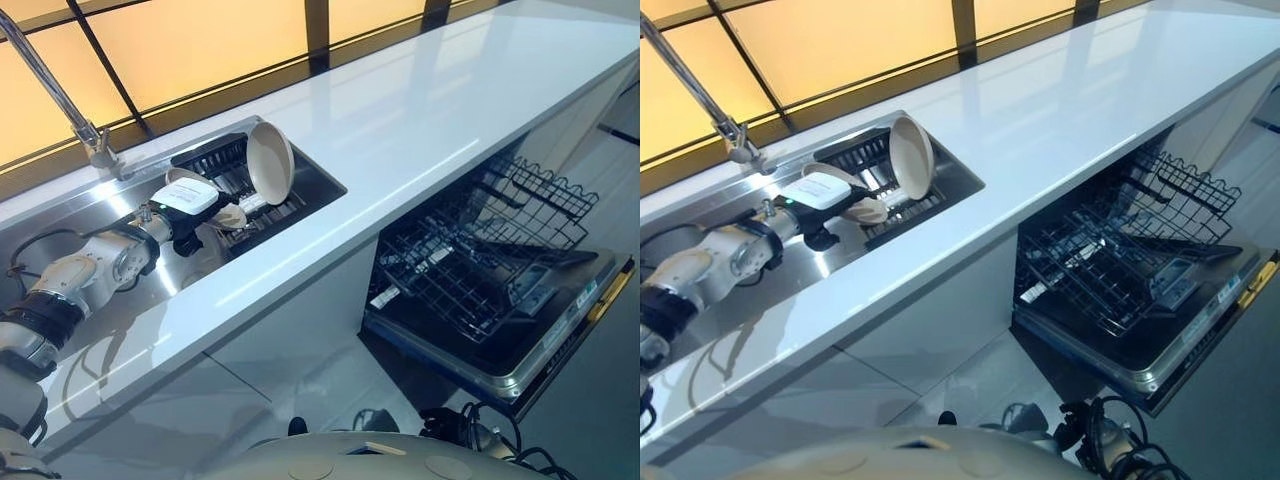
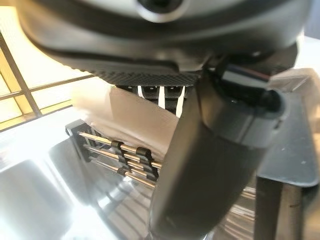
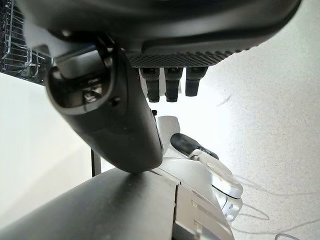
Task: Pick up plates and place into dishwasher.
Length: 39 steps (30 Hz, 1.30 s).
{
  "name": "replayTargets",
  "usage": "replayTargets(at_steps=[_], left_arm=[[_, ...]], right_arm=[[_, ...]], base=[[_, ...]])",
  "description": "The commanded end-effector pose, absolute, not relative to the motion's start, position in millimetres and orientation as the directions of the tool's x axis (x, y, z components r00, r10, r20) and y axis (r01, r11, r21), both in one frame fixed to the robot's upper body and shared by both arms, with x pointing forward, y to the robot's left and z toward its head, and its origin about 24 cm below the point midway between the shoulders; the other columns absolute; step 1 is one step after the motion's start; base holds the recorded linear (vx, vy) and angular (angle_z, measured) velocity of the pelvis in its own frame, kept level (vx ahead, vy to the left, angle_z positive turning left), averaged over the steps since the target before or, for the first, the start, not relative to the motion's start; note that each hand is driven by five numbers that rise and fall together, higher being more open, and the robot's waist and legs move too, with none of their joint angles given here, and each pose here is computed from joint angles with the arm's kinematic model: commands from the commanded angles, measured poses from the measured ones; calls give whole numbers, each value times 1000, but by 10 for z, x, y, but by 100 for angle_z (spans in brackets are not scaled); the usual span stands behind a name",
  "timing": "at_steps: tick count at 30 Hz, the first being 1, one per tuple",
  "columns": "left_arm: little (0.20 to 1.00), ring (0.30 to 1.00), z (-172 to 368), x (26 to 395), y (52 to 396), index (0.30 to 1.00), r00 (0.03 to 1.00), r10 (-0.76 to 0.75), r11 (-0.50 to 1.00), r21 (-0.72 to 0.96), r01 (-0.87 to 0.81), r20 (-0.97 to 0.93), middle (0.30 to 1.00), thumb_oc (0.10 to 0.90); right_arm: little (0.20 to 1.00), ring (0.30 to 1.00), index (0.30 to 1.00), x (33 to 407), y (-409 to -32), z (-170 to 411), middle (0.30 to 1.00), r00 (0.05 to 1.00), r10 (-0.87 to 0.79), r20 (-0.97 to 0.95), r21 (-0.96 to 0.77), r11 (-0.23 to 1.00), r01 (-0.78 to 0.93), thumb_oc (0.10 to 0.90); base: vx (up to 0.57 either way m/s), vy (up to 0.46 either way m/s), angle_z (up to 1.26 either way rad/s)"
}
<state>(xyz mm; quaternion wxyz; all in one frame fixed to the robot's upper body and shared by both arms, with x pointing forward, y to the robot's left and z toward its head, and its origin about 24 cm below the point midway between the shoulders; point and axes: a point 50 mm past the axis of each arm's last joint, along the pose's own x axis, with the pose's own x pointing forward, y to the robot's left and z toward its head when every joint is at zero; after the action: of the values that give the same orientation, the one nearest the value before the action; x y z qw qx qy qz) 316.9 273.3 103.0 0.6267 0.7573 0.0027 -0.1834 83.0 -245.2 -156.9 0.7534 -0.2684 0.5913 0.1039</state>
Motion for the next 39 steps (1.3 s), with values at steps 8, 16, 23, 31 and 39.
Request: replayTargets(at_steps=[8, 16, 23, 31, 39], left_arm=[[200, 300, 2013, 3518, 2833, 300, 981, -174, -169, 978, -120, 90, 300, 100], [200, 300, 2205, 3485, 2826, 300, 954, -214, -220, 941, -258, 212, 300, 100], [200, 300, 2438, 3427, 2805, 300, 912, -255, -224, 898, -378, 321, 300, 100], [200, 300, 2898, 3288, 2645, 300, 795, -342, -165, 801, -576, 501, 300, 100], [200, 300, 3267, 2919, 2391, 300, 620, -449, -71, 666, -742, 643, 300, 100]], right_arm=[[900, 900, 900, 968, -2602, -1484, 900, 347, -170, -922, -336, 797, -502, 800], [900, 900, 900, 959, -2602, -1482, 900, 356, -162, -920, -336, 794, -507, 800], [900, 900, 900, 948, -2585, -1488, 900, 357, -164, -920, -337, 796, -503, 800], [900, 900, 900, 1005, -2545, -1478, 900, 398, -157, -904, -347, 814, -466, 800], [900, 900, 900, 1311, -2355, -1325, 900, 577, -64, -814, -348, 850, -396, 800]], base=[[3, 9, -3], [0, 0, 0], [0, 0, 0], [0, 0, 0], [-23, -6, 2]])
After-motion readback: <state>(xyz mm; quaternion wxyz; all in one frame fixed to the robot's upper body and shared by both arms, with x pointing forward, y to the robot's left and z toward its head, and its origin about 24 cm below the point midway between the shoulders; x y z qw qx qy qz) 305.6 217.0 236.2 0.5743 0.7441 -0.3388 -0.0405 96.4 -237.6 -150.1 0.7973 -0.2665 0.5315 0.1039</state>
